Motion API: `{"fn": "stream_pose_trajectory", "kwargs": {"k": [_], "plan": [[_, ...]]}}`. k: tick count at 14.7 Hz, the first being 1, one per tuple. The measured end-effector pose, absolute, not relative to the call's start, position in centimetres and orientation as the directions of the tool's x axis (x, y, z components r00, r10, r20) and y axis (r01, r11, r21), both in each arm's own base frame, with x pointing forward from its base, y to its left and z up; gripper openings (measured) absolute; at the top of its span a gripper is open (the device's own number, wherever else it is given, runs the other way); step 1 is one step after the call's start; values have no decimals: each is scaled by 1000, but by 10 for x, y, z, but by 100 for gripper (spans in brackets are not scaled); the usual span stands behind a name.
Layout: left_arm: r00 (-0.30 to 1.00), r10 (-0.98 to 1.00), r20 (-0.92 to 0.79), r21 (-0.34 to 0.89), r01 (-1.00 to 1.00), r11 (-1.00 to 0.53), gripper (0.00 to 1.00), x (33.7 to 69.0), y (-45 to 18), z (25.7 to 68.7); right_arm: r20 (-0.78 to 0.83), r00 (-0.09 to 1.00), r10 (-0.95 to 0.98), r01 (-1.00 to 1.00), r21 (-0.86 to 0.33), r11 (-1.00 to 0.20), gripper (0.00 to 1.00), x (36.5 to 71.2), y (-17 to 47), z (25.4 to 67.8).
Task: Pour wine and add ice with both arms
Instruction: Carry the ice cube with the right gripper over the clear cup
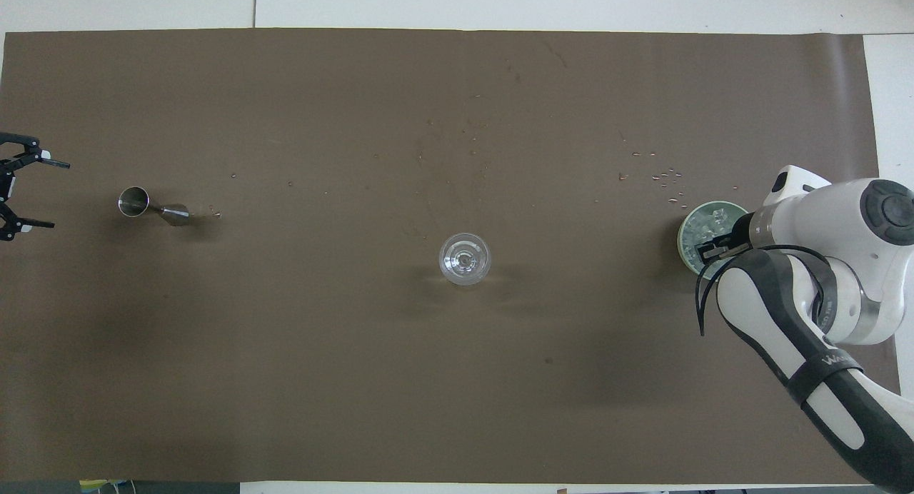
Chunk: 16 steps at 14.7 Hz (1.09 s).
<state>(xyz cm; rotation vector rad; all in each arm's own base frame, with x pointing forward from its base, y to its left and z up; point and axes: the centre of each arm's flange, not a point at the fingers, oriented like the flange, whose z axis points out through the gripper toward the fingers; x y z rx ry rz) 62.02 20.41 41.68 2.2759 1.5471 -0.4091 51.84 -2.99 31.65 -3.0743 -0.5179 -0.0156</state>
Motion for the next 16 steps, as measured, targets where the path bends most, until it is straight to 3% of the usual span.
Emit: {"fn": "stream_pose_trajectory", "kwargs": {"k": [4, 7, 12, 16], "plan": [[431, 819, -380, 167, 902, -397, 100, 614, 182, 469, 8, 945, 327, 327, -24, -945, 36, 516, -30, 314], [572, 766, -292, 165, 819, -549, 100, 612, 150, 498, 7, 945, 327, 327, -25, -945, 34, 514, -30, 314], [830, 526, -187, 129, 552, -824, 100, 606, 78, 532, 6, 945, 327, 327, -25, -945, 27, 513, -30, 314], [943, 301, -138, 119, 318, -941, 100, 603, 38, 541, 6, 945, 327, 327, -25, -945, 26, 513, -30, 314]]}}
